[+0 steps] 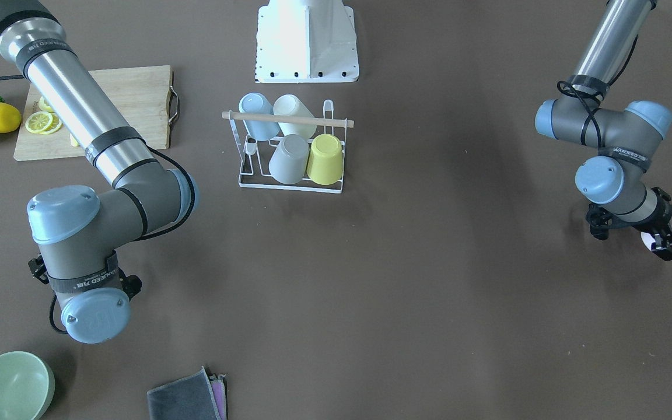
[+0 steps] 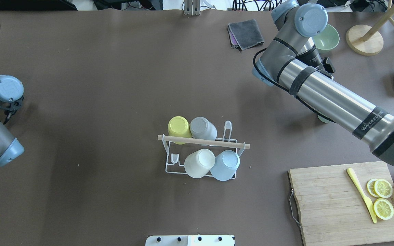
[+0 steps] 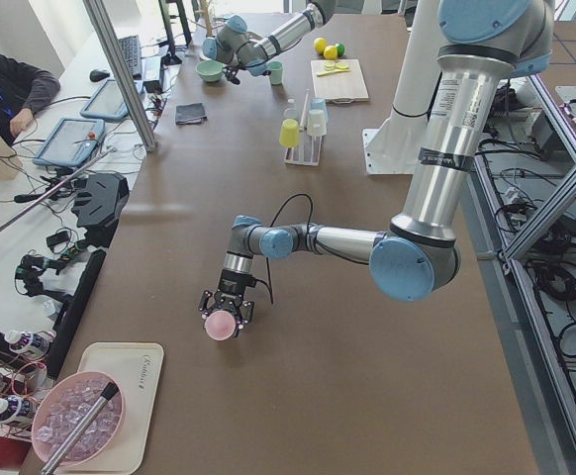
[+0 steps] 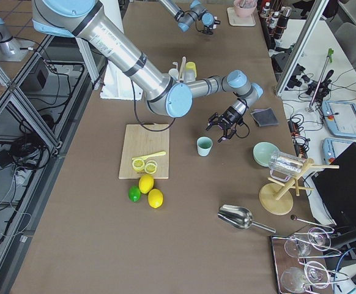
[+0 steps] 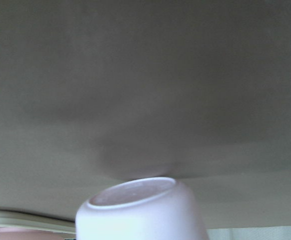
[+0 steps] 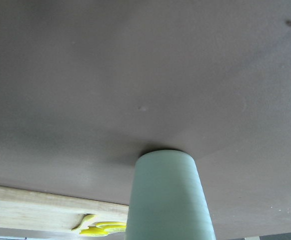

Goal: Place cup on cup holder

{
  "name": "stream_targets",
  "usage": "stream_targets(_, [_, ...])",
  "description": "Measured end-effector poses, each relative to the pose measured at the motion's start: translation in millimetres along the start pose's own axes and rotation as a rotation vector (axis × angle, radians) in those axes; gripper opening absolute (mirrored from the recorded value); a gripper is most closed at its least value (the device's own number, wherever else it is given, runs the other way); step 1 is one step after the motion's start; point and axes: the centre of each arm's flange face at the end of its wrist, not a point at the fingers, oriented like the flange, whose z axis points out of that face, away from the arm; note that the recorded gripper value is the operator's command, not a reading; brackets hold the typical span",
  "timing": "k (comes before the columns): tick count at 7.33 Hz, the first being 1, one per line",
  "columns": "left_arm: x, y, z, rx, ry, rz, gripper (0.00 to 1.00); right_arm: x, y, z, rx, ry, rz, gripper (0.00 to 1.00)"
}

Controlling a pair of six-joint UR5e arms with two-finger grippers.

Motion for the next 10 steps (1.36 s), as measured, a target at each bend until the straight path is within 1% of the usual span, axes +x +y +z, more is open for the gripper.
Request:
stream_targets(2, [-5,7,-3,0.006,-0.003,-0.013,0.54,-6,-5,4,-0.039,0.071,-0.020,0.99])
stream_targets(4, [-25,40,-22,0.039,-0.031,-0.078,0.52,-20,-13,11,-0.059,0.102,-0.043,0.99])
stream_targets(6, [-45,68,-66,0.132,-0.079,-0.145,0.52,-26,-21,23,-0.083,0.138,-0.062,0.99])
stream_targets(8, [-55,95,-133,0.249,-0.164,-0.201,0.52,-21,-24,35,-0.094,0.158,-0.081,0.99])
stream_targets(9, [-54,108,-166,0.306,-0.208,-0.220,0.52,-19,-25,40,-0.100,0.161,-0.090,0.99])
stream_targets(10, [-52,121,-196,0.346,-0.257,-0.235,0.52,-16,-25,46,-0.107,0.160,-0.103,0.99])
